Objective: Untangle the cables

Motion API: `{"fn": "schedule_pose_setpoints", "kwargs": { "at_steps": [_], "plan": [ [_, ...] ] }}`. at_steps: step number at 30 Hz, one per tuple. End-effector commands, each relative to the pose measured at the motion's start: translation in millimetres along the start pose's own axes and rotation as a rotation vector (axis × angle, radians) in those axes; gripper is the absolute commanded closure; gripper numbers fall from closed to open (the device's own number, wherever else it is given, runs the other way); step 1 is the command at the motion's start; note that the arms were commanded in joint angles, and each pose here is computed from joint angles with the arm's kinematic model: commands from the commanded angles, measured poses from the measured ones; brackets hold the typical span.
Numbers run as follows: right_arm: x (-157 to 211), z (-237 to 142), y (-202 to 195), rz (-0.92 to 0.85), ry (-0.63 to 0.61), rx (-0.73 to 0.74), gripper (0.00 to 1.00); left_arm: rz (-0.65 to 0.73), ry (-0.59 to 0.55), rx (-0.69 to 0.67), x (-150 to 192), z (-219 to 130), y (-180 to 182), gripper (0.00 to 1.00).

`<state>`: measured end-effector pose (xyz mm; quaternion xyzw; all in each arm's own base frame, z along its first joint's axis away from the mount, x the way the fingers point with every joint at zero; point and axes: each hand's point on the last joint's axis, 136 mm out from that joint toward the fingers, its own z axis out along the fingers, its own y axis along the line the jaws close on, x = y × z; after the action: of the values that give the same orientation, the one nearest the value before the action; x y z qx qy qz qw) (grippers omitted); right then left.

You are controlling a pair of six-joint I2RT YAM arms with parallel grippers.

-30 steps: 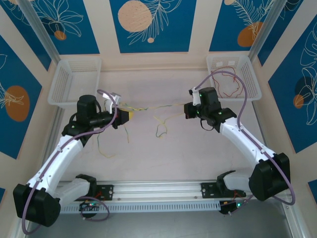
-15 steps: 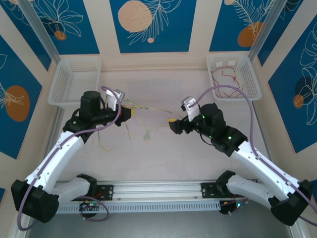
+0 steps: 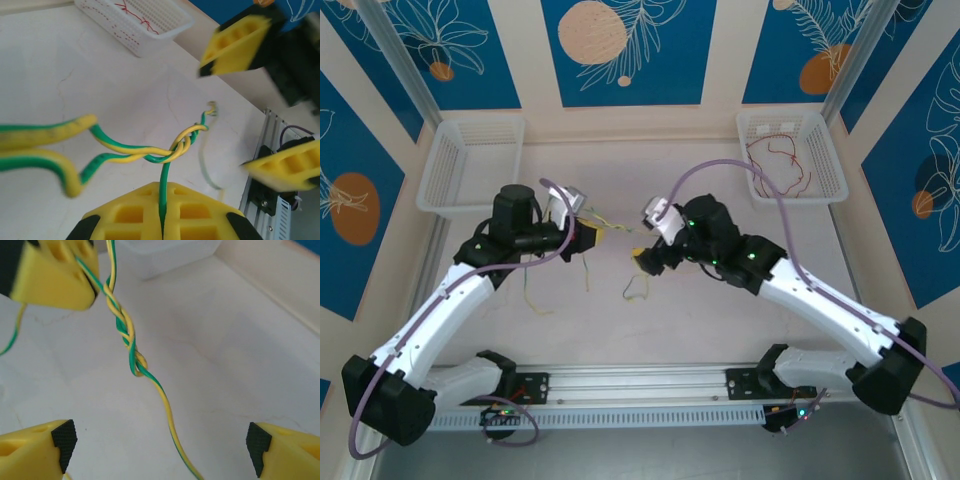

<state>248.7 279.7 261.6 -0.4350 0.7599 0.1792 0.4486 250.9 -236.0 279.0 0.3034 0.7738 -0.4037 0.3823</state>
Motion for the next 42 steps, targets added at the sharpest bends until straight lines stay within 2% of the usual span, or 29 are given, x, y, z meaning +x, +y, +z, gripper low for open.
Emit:
{"fn": "schedule_pose_setpoints", "kwargs": {
  "at_steps": [1, 2, 5, 6, 8, 12, 15, 18, 23, 26, 29, 35, 42],
  "plan": [
    [-17, 1, -2, -0.069, -0.054, -0.008, 0.15, 0.065, -0.022, 0.064, -14, -3, -20, 1.0],
    [-18, 4, -1, -0.073, -0.053, -0.02, 0.22, 0.071, -0.024, 0.074, -15, -3, -23, 1.0],
    [-17, 11, -1, -0.082, -0.049, -0.033, 0.56, 0.08, -0.024, 0.105, -15, -2, -30, 1.0],
    [-15, 12, 0, -0.082, -0.04, -0.045, 0.69, 0.083, -0.027, 0.107, -15, -2, -30, 1.0],
    [-13, 14, 0, -0.075, -0.031, -0.049, 1.0, 0.089, -0.035, 0.105, -17, -3, -31, 1.0],
    [-13, 16, -7, -0.001, -0.002, -0.028, 1.0, 0.078, -0.076, 0.158, -27, -5, -41, 1.0],
    [-10, 26, -7, 0.063, 0.087, -0.035, 1.0, 0.047, -0.115, 0.225, -40, -1, -55, 1.0],
    [-2, 46, 1, 0.058, 0.162, -0.027, 1.0, 0.058, -0.099, 0.273, -47, 8, -72, 1.0],
    [2, 63, 2, 0.113, 0.184, -0.014, 1.0, 0.097, -0.111, 0.345, -57, 17, -96, 1.0],
    [10, 69, -6, 0.161, 0.202, -0.008, 1.0, 0.103, -0.155, 0.372, -67, 13, -104, 1.0],
    [29, 78, -16, 0.192, 0.244, 0.014, 1.0, 0.122, -0.226, 0.304, -81, 2, -102, 1.0],
    [75, 89, -8, 0.149, 0.318, 0.02, 1.0, 0.147, -0.364, 0.191, -107, -32, -100, 1.0],
    [92, 65, -15, 0.199, 0.265, 0.037, 1.0, 0.136, -0.382, 0.008, -101, -56, -70, 1.0]
  ]
}}
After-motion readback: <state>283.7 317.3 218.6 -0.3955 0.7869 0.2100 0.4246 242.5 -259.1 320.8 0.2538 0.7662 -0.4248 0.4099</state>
